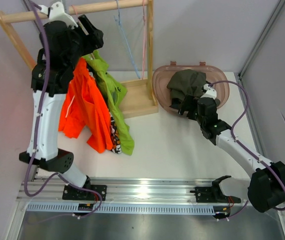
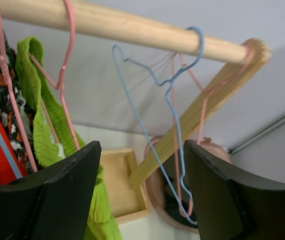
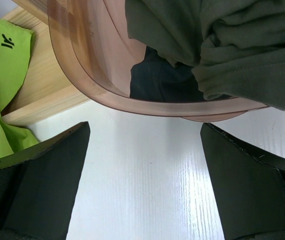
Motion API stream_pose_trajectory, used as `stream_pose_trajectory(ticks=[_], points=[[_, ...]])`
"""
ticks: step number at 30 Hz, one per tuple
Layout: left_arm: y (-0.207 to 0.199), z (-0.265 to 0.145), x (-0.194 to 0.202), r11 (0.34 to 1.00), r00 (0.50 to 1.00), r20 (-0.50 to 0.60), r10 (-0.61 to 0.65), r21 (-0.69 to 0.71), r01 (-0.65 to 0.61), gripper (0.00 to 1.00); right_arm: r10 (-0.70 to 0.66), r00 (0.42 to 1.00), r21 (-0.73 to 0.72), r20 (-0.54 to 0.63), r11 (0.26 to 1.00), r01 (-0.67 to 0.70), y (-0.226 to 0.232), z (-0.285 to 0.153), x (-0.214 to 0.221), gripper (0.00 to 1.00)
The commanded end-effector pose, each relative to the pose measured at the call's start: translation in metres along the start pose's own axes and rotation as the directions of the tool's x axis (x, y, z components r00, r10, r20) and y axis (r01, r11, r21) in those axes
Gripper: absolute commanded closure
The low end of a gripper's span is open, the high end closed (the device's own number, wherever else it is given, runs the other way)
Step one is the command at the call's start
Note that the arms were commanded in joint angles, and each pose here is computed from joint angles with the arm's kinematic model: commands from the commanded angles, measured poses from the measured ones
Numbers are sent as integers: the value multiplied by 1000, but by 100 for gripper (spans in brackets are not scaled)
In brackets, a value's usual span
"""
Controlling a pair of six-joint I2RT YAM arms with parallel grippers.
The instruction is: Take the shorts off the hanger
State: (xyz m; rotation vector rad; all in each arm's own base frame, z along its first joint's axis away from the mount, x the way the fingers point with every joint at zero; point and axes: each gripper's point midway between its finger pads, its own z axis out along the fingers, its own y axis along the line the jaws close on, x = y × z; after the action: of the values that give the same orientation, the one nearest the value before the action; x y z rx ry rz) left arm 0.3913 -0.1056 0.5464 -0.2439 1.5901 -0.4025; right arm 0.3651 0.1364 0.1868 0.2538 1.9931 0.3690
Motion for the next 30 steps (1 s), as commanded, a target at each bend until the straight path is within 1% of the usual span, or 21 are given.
stream_pose_trajectory(ticks=[1, 5, 9, 13, 18, 20, 23, 30], points=[[18, 19, 7, 995, 998, -18, 52, -80, -54, 27, -12, 999, 6, 31, 1000, 12, -2, -9, -7, 1], [23, 32, 7, 992, 998, -10, 58, -110, -59, 28, -19, 1000, 12, 22, 1000, 19, -5, -10, -2, 1], [30, 34, 9, 988, 998, -9, 61, -142, -62, 28, -22, 1000, 24, 16, 999, 21, -10, -10, 2, 0], [35, 29, 11, 985, 998, -14, 67, -159, -69, 30, -22, 1000, 25, 15, 999, 21, -12, -8, 5, 1], [40, 17, 5, 981, 997, 12, 80, -176, -77, 31, -18, 1000, 20, -2, 1000, 18, -12, -4, 14, 1], [45, 14, 4, 976, 996, 16, 87, -203, -82, 31, -12, 1000, 22, -8, 1000, 12, -13, -2, 16, 1], [52, 15, 6, 966, 995, 7, 103, -237, -99, 30, -11, 1000, 21, -10, 1000, 11, -13, -1, 18, 1], [68, 36, 32, 949, 991, -70, 116, -286, -132, 29, -15, 1000, 28, -20, 999, 16, -15, 0, 22, 1]])
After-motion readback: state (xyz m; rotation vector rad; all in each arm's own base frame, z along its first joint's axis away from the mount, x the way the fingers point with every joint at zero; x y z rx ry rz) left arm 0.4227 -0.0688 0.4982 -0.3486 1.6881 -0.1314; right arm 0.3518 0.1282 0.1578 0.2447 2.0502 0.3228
